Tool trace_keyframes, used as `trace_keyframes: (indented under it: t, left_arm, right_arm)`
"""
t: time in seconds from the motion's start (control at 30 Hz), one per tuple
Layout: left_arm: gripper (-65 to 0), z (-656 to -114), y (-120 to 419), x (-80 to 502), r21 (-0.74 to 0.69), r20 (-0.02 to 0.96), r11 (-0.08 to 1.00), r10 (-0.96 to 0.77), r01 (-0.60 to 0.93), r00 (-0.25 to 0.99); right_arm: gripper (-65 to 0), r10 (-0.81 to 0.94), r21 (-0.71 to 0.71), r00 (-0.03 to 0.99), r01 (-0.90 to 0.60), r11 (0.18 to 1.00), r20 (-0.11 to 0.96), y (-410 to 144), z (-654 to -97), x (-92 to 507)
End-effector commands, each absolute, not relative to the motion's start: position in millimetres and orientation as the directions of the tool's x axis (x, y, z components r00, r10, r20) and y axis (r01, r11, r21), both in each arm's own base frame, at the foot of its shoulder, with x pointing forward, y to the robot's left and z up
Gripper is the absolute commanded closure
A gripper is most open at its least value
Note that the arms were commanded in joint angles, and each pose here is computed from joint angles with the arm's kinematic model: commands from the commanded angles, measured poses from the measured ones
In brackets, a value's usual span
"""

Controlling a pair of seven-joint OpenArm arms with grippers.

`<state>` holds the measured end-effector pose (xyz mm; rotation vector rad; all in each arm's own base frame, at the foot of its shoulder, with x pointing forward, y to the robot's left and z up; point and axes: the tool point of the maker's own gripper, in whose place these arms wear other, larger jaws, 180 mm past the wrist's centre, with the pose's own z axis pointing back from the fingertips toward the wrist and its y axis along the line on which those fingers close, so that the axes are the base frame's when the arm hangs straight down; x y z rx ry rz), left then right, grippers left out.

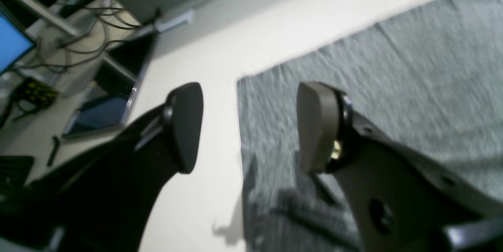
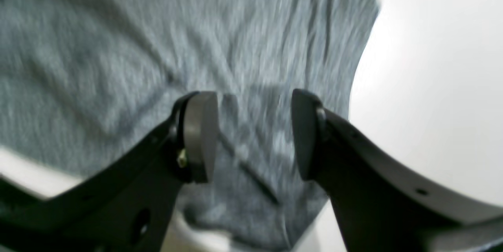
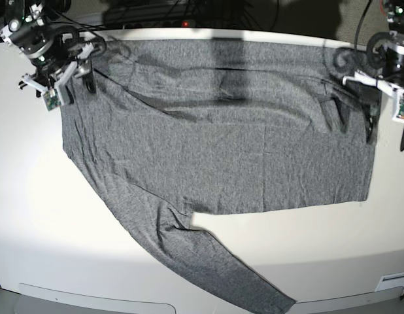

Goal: Fold the T-shirt properly

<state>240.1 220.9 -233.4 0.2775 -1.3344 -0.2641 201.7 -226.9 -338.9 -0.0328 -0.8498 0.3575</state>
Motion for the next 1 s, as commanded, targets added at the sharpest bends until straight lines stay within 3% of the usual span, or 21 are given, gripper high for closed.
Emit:
trace_keyframes:
  t: [0.0,0.4,0.97]
  left_arm:
    - [-36.5,-209.9,220.2,250.2,0.352,0.929,0.936,-0.348,-0.005,0.126]
    - [-36.5,-122.8,222.3,308.6,0.289,0.940,0.947,-0.308,-0.139,-0.147]
    - [-36.5,-44.8,229.8,340.8,0.236,0.908,0.946,-0.296,-0.221,-0.298]
  right_arm:
    - [-30.3,0.320,-0.187,0.542,-0.286,0.940,0.777,-225.1,-320.8,219.0]
    - [-30.4,0.102,-0.056,0.189,-0.236,0.970,0.977,-195.1,-213.6,323.0]
    - [-30.3,0.107,-0.146,-0.196,-0.196,0.970,0.975,-194.9,-57.7,388.1]
